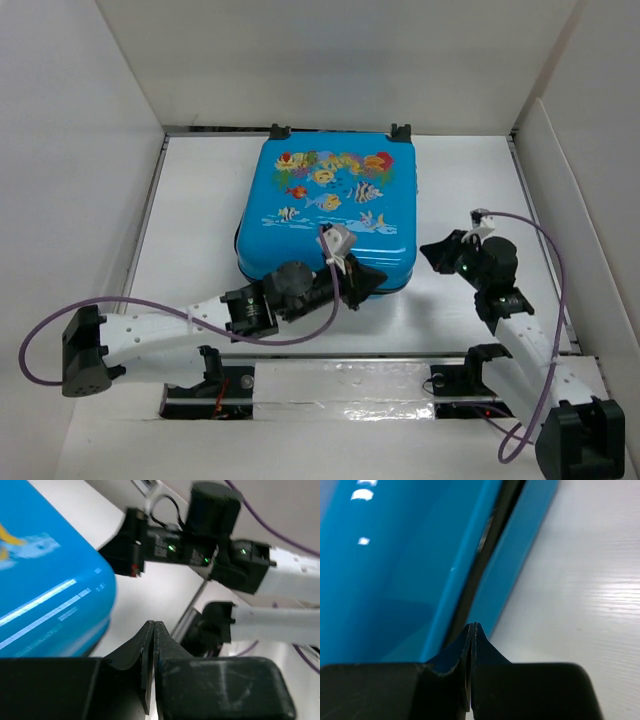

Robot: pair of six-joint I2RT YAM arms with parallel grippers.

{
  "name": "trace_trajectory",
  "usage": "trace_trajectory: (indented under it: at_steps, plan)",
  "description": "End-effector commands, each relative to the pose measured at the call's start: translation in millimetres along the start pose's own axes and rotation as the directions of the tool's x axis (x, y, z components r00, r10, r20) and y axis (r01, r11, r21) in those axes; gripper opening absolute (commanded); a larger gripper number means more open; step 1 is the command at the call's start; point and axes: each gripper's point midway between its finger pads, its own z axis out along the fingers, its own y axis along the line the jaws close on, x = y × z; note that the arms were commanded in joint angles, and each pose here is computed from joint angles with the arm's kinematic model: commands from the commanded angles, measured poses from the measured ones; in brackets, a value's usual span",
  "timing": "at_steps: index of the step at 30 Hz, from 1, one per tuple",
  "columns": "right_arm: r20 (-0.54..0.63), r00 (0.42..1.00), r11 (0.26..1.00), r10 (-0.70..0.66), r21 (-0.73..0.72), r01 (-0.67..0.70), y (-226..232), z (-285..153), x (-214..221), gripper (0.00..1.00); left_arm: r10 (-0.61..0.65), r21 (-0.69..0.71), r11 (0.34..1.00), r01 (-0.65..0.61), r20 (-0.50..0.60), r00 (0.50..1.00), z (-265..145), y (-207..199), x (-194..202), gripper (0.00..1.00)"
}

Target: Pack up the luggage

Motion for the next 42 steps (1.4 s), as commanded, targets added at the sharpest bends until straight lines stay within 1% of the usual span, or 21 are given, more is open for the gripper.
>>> trace_trajectory:
  at_steps: [1,3,6,9,10,13,14,16,17,19,21,26,29,30,33,34,35,37,39,41,42]
  plan:
    - [-0.06,0.995,0.992,-0.073,-0.104,0.067,32.0,-3.6,14.9,0.0,0.046,-0.03,0.998,-0.047,-0.051,0.998,-2.1,-5.3,33.1,0.0]
    - [-0.108,0.989,0.986,-0.097,-0.143,0.081,46.0,-2.6,24.0,0.0,0.021,-0.044,0.999,-0.027,-0.131,0.991,-4.6,-12.8,85.0,0.0]
    - [-0.138,0.981,0.975,-0.135,-0.192,0.108,70.1,-0.3,31.9,0.0,-0.055,-0.108,0.993,0.04,-0.133,0.99,-12.2,2.7,112.2,0.0]
    - [-0.136,0.978,0.963,-0.158,-0.242,0.122,93.4,-2.0,34.3,0.0,-0.154,-0.256,0.958,0.127,-0.088,0.984,-30.1,40.4,126.6,0.07]
    - [-0.133,0.977,0.96,-0.167,-0.246,0.131,99.8,-1.3,34.7,0.0,-0.22,-0.306,0.932,0.193,-0.056,0.974,-36.3,50.4,128.4,0.18]
    - [-0.125,0.978,0.966,-0.169,-0.217,0.139,99.5,2.9,33.9,0.0,-0.275,-0.391,0.879,0.272,0.049,0.96,-66.6,80.6,125.6,0.35]
    - [-0.112,0.979,0.962,-0.169,-0.236,0.139,104.7,5.1,33.2,0.0,-0.339,-0.405,0.843,0.353,0.11,0.934,-72.8,87.7,122.8,0.41]
    - [-0.128,0.978,0.961,-0.168,-0.24,0.134,105.4,11.7,36.0,0.0,-0.389,-0.426,0.807,0.409,0.138,0.911,-92.6,104.2,136.9,0.42]
    - [-0.137,0.977,0.968,-0.165,-0.212,0.134,100.9,14.4,36.4,0.0,-0.469,-0.425,0.746,0.512,0.21,0.858,-99.0,108.2,139.0,0.43]
    - [-0.125,0.978,0.973,-0.164,-0.185,0.14,97.6,17.9,32.3,0.0,-0.483,-0.509,0.666,0.545,0.262,0.836,-123.2,140.5,161.2,0.43]
    - [-0.07,0.985,0.982,-0.156,-0.119,0.147,84.3,17.0,22.3,0.0,-0.512,-0.53,0.558,0.638,0.385,0.768,-140.2,166.5,165.2,0.48]
    - [-0.018,0.984,0.974,-0.177,-0.143,0.173,76.1,9.9,12.4,0.0,-0.522,-0.479,0.467,0.743,0.529,0.669,-152.0,185.6,158.2,0.55]
    - [-0.012,0.986,0.979,-0.168,-0.115,0.166,61.3,9.6,8.1,0.0,-0.5,-0.433,0.443,0.785,0.608,0.617,-158.0,196.4,150.6,0.59]
    - [-0.011,0.987,0.98,-0.163,-0.115,0.161,57.9,10.3,7.0,0.0,-0.466,-0.42,0.456,0.785,0.639,0.612,-161.8,201.3,143.1,0.6]
    - [-0.005,0.992,0.988,-0.129,-0.086,0.128,37.2,17.0,-1.0,0.0,-0.417,-0.391,0.499,0.774,0.674,0.61,-161.0,199.2,124.3,0.59]
    - [-0.003,0.995,0.992,-0.104,-0.07,0.104,30.0,19.7,-4.6,0.0,-0.407,-0.392,0.511,0.765,0.674,0.617,-159.9,197.2,120.4,0.59]
    - [0.003,0.995,0.99,-0.099,-0.102,0.099,31.1,21.9,-9.4,0.0,-0.374,-0.413,0.538,0.735,0.665,0.647,-159.6,195.8,115.3,0.59]
    - [0.012,0.997,0.994,-0.073,-0.085,0.074,15.8,30.6,-20.7,0.0,-0.35,-0.41,0.542,0.734,0.684,0.64,-161.1,195.1,104.1,0.59]
    - [0.038,0.996,0.986,-0.086,-0.137,0.09,19.2,41.2,-32.2,0.0,-0.305,-0.401,0.539,0.741,0.727,0.615,-166.9,198.7,85.1,0.55]
    - [0.12,0.984,0.961,-0.134,-0.227,0.159,34.1,45.2,-50.5,0.0,-0.259,-0.429,0.577,0.695,0.711,0.654,-161.2,187.9,65.8,0.53]
    - [0.137,0.981,0.954,-0.14,-0.245,0.171,36.5,47.6,-53.4,0.0,-0.217,-0.459,0.624,0.632,0.676,0.704,-149.5,172.8,44.4,0.52]
